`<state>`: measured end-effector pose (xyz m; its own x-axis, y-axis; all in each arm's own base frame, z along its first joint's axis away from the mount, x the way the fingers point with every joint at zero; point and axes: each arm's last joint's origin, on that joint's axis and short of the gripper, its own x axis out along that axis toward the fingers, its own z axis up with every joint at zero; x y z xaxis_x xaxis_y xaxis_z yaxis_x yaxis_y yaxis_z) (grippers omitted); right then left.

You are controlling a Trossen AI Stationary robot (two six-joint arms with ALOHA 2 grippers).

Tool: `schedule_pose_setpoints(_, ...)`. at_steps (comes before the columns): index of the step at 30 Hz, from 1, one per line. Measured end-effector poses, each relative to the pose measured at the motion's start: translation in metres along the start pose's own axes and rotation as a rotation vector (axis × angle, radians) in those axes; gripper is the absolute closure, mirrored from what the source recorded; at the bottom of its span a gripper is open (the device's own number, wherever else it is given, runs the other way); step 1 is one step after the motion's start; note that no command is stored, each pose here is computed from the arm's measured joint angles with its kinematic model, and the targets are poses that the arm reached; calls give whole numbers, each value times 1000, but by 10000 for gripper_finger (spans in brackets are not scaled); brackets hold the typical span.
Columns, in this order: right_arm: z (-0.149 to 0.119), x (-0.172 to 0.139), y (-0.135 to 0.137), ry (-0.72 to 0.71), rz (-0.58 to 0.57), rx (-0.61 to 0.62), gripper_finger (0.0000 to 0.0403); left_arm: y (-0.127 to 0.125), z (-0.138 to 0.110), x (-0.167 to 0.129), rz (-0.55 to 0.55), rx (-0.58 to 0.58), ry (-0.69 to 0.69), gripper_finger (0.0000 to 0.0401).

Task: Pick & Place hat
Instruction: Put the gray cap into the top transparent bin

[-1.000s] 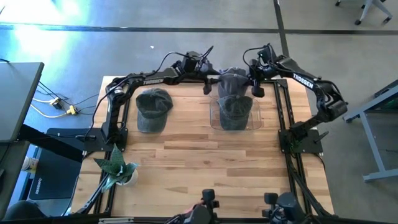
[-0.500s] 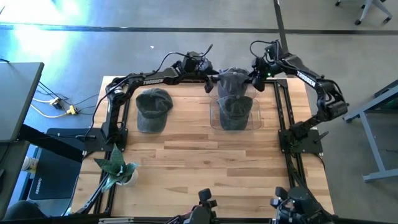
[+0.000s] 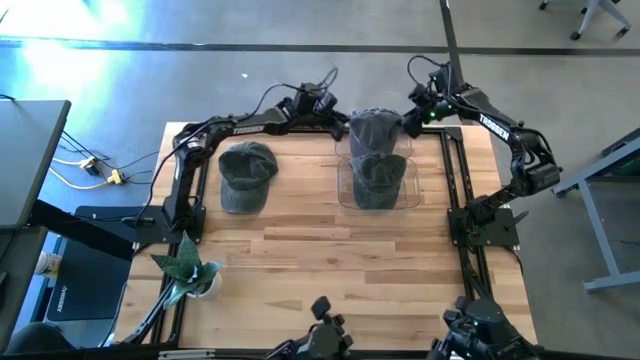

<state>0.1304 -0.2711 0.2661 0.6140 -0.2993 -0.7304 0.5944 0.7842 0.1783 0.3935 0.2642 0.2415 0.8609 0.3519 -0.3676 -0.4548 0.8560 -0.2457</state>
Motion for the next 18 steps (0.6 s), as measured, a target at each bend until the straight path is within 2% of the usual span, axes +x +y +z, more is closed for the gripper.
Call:
schedule_pose_setpoints(6, 5, 0, -2, -47, -16, 123, 208, -2, -8, 10, 40, -16, -10, 353)
schedule_pose_setpoints(9, 5, 0, -3, -43, -69, 173, 208, -1, -10, 10, 84, -55, -10, 365)
schedule_pose_setpoints(13, 5, 0, -4, -40, -85, 187, 208, -3, -7, 6, 29, -154, 4, 379)
schedule_pose_setpoints(18, 6, -13, 1, -60, -127, 176, 208, -9, 12, -6, 3, -158, 52, 387)
